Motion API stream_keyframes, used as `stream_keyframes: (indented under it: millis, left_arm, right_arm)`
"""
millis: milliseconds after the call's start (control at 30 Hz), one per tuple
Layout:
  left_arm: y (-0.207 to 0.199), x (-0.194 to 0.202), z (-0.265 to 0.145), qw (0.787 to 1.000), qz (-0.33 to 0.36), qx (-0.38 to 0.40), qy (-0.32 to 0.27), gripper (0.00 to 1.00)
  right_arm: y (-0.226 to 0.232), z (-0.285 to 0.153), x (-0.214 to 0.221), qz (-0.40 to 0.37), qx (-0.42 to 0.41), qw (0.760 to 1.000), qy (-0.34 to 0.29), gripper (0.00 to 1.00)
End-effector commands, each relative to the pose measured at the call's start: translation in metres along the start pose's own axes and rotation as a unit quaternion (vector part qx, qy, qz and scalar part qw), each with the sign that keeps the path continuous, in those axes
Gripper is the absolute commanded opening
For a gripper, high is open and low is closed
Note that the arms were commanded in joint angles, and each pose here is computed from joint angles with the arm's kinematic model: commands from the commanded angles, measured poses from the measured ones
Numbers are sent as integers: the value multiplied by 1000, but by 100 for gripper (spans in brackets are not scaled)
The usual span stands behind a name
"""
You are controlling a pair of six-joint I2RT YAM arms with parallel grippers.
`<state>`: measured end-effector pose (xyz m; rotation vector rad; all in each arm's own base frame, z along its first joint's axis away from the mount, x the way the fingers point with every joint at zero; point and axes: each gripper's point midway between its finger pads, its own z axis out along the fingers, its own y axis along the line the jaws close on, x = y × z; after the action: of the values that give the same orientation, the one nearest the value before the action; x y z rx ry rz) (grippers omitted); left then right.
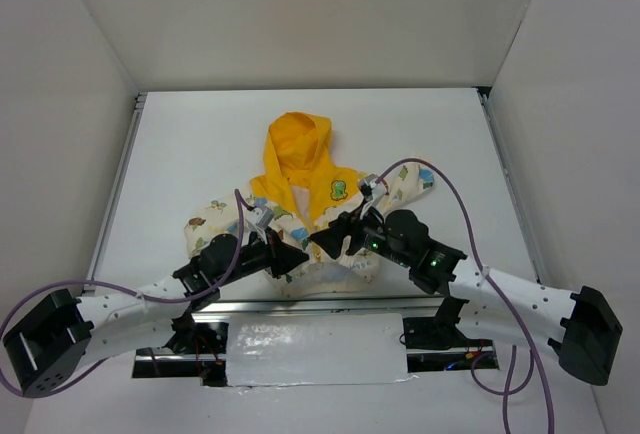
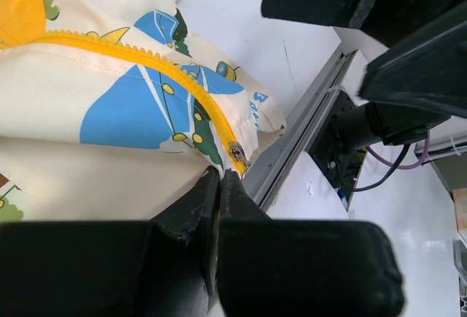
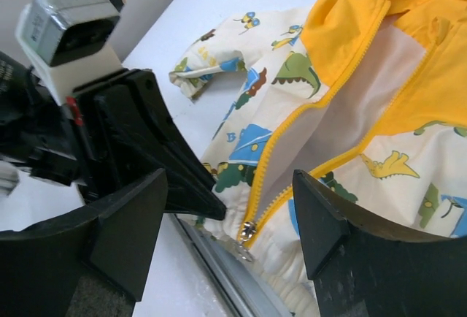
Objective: Zip up the jacket
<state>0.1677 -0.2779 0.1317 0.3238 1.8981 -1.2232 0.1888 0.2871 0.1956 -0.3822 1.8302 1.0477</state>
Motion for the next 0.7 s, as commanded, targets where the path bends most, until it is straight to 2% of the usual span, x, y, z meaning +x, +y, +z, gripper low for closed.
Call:
stream_keyframes:
  millis: [0,133,333,500,667]
  left_arm:
    - [-22,-17,2,998,9,46,-31,0]
    - [-23,-18,2,998,9,47,-30,0]
    - [-21,-17,1,999,11,44,-29,0]
    - [-23,-21,4,999,15,42,-29,0]
    - [-25,-24,7,999,16,43,-29,0]
  right_arm:
    - [16,-6,-17,25,-17,1000,-3,77]
    - [20,-18,11,80,-36,996,32,77]
    - [36,-39,31,151,-98,983,24,77]
    - [33,-42,52,179,-119,976,29,75]
    - [19,-37,73,192,-103,975,31,75]
